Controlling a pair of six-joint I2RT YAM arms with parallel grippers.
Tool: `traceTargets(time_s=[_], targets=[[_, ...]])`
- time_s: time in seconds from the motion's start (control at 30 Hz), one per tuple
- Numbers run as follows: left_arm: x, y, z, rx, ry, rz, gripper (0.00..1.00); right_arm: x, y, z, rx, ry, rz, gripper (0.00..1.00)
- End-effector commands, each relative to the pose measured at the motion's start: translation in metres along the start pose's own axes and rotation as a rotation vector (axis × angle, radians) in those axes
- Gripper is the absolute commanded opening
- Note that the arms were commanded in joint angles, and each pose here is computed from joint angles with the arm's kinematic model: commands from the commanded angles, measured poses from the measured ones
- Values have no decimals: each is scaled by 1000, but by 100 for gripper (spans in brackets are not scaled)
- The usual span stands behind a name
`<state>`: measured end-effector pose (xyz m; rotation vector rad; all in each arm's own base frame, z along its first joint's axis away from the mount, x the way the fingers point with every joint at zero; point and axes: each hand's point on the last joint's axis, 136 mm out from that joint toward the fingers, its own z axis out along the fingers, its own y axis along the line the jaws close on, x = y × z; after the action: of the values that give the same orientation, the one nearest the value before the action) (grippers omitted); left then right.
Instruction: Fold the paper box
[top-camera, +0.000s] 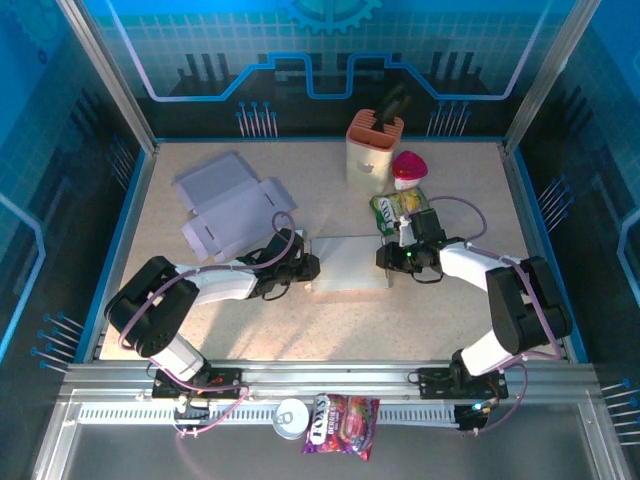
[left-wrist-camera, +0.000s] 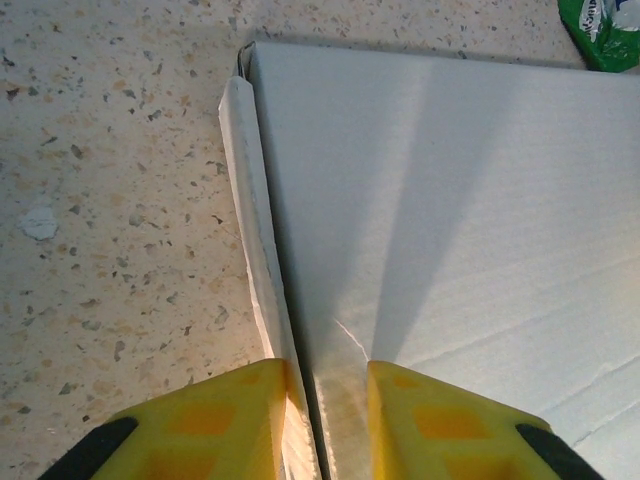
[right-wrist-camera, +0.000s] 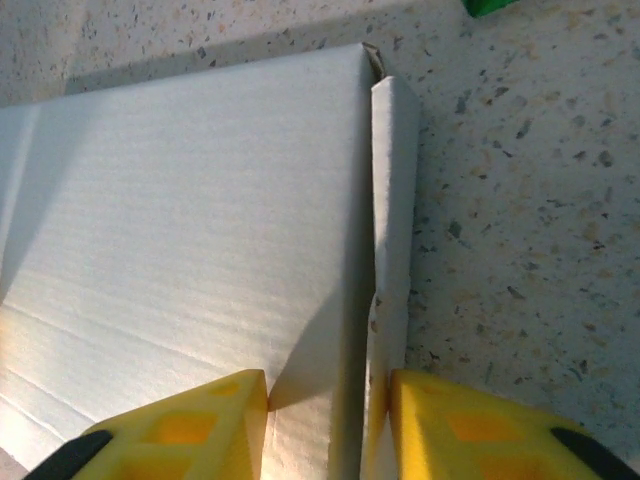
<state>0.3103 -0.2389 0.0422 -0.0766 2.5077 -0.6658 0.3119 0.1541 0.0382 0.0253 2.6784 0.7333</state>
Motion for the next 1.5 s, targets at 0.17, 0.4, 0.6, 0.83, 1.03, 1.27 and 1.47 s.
traceTargets(time_s=[0.17,0.4,0.6,0.83,1.03,1.27,1.47], targets=[[0,4,-3,-23,10,28,26,13,-9,9,58,42,-23,31],[1,-3,0,18,19,37,25,16,-1,13,25,59,-29,27],[5,1,-2,6,32,25,20,19,4,7,45,59,-51,23],[23,8,-16,-16,47,8,18,39,10,-6,68,54,-83,18],[44,22,-30,-77,48,19,18,63,12,-11,81,44,-87,18],[53,30,-32,-86,54,11,18,61,11,-11,89,54,-92,31],[53,27,-28,-69,55,7,18,65,12,-8,88,61,-90,33]])
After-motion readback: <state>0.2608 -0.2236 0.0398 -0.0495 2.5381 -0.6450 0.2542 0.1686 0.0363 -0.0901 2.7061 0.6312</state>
